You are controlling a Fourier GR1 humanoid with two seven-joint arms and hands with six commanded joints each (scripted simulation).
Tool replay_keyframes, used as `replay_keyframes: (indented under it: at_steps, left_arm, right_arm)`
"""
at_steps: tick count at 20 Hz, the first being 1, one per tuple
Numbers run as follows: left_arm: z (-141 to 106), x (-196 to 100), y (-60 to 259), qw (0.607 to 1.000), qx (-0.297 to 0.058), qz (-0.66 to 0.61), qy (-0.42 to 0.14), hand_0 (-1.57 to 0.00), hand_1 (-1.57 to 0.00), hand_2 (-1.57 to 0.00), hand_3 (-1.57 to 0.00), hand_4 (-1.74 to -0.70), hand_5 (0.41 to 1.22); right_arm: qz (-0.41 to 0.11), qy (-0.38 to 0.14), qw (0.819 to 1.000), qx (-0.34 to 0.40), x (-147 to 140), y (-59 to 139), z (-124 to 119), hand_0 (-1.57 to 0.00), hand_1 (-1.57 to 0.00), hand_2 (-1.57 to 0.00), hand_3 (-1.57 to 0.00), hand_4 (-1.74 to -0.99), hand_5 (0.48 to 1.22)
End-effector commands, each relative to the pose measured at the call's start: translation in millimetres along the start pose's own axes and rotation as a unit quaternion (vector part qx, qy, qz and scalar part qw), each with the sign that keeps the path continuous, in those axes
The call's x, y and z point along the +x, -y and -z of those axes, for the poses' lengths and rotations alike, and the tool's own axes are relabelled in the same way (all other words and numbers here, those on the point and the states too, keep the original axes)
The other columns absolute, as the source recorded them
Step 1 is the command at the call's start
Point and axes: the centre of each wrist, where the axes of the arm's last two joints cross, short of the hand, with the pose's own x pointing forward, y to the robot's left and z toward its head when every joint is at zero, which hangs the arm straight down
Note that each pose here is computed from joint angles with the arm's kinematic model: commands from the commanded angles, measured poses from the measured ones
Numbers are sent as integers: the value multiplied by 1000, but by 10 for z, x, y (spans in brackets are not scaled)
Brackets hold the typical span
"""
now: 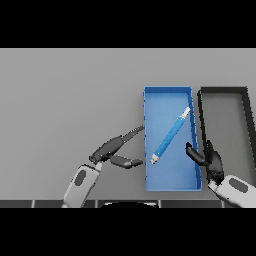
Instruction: Pick up the blue pipe and place it into the blue bin.
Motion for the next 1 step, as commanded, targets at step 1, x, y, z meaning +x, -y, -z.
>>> replay_keyframes:
  at_steps: [1]
  left_arm:
    - [0, 0, 0, 1000, 0, 0, 0, 1, 1, 1, 1, -885, 431]
  right_arm:
    - [0, 0, 1000, 0, 0, 0, 0, -6, -5, -5, -3, -1022, 643]
